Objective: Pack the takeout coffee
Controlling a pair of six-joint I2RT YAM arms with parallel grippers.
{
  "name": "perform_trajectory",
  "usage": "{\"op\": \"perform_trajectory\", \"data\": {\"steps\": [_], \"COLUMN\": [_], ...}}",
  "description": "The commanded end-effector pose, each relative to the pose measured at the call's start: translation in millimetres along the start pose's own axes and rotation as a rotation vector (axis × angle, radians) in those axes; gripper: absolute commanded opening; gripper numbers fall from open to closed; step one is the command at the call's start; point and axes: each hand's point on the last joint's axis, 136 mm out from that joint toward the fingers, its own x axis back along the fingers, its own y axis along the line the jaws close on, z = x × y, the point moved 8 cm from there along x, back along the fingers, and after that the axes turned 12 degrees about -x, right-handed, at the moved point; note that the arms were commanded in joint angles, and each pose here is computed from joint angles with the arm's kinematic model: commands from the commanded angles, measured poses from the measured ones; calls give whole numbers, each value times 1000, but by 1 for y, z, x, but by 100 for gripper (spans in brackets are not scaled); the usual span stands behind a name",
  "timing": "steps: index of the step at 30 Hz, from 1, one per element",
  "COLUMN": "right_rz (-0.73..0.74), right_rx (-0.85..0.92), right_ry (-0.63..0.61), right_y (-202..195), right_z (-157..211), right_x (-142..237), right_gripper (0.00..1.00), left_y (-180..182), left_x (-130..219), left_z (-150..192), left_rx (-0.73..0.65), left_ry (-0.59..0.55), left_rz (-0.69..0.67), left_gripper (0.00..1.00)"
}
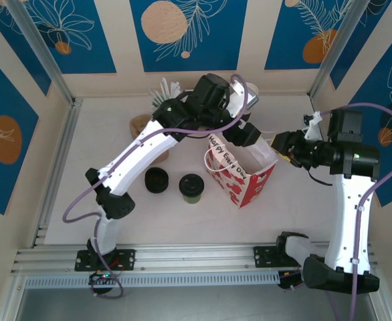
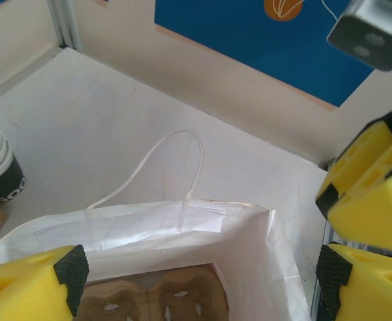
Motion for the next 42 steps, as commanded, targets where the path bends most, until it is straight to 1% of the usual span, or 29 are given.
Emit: {"op": "perform_trajectory", "data": {"steps": [1, 4, 6, 10, 17, 23, 27, 31, 34, 37, 39, 42], "right_rz": [-59, -54, -42, 44, 105, 89, 51, 25, 28, 57, 57, 74], "right_rx": [151, 245, 316, 435, 635, 686, 729, 734, 733, 727, 722, 725], "right_ry": [-63, -71, -49, 0, 87, 202, 279, 334, 362, 383, 395, 393], "right_y": [14, 18, 21, 22, 32, 32, 34, 31, 29, 22, 21, 23], "right_z": [-19, -37, -49, -68, -86, -93, -87, -83, -81, -82, -80, -79], "right_x": [-4, -22, -38, -70, -115, -146, -164, -180, -190, -199, -202, -200], "right_gripper": [41, 44, 45, 49, 56, 63, 64, 64, 62, 56, 45, 18], "left_y": [-3, -8, -11, -15, -20, -21, -20, -19, -19, -19, -19, -20], "left_x": [36, 50, 60, 80, 107, 118, 120, 121, 122, 124, 125, 126], "left_z": [-3, 6, 13, 28, 51, 62, 67, 69, 70, 69, 69, 68], "left_rx": [7, 7, 7, 8, 15, 16, 16, 17, 19, 19, 19, 23], "left_ry": [-5, -2, -3, 9, 26, 43, 55, 60, 59, 56, 50, 43], "left_rz": [-45, -50, -61, -104, -152, -186, -201, -206, -208, -210, -211, -210], "left_gripper": [90, 90, 91, 92, 94, 96, 96, 96, 96, 96, 96, 97]}}
